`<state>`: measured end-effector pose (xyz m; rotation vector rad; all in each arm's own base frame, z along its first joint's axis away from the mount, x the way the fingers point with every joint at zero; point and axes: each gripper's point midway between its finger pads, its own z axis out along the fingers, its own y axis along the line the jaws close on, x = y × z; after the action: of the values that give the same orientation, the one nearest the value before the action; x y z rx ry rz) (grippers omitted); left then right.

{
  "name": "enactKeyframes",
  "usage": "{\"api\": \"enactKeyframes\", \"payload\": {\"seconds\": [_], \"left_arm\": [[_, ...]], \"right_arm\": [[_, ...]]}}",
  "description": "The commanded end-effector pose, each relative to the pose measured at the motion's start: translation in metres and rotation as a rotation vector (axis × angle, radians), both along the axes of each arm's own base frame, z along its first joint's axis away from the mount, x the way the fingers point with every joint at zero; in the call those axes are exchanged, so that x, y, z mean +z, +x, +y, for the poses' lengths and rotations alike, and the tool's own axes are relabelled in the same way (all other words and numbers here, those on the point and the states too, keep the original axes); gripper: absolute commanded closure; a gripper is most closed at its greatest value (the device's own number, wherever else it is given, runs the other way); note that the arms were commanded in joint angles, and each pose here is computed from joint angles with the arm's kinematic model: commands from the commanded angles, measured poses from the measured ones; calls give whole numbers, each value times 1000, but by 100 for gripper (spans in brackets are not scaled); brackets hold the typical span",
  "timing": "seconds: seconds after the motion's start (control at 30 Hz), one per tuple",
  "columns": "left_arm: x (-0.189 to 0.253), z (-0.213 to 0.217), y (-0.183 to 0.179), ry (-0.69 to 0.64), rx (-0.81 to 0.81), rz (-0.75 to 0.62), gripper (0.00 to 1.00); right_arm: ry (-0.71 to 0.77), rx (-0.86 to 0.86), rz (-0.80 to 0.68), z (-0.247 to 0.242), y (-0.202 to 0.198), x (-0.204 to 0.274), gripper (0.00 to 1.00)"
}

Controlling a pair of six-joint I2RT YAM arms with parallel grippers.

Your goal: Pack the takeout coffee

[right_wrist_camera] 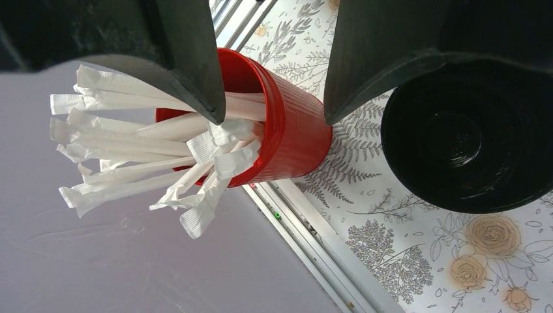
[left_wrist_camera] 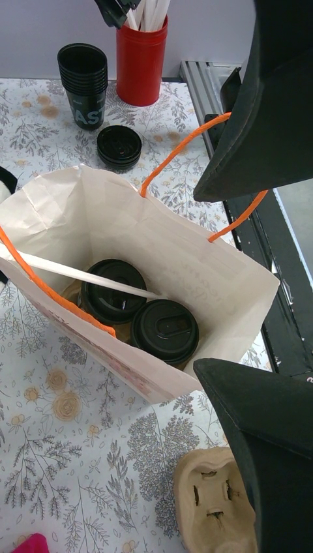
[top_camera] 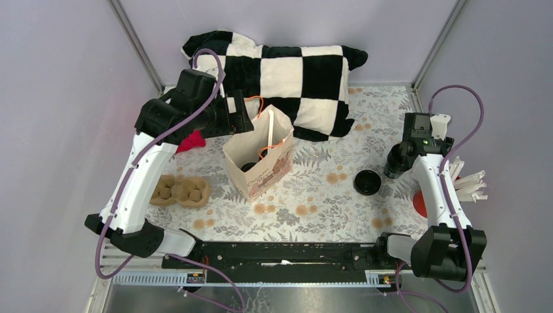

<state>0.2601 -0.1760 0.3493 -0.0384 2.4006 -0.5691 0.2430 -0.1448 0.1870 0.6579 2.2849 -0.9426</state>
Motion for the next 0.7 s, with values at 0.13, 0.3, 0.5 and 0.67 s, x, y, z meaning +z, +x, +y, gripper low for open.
{"api": "enactKeyframes", "payload": {"seconds": [0.13,0.3,0.5,0.67], "left_arm": [[9,0,1,-24,0,-32,7],[9,0,1,-25,-1,-29,7],[9,1,0,-25,2,-31,7],[9,2,1,-25,4,-30,7]], "right_arm": [[-54,-26,-40,-9,-2,21,36],[-63,-22,-44,-11,1,22,36],[-78,-28,-26,-15,2,17,43],[-95,-42,-11,-18,0,16,47]]}}
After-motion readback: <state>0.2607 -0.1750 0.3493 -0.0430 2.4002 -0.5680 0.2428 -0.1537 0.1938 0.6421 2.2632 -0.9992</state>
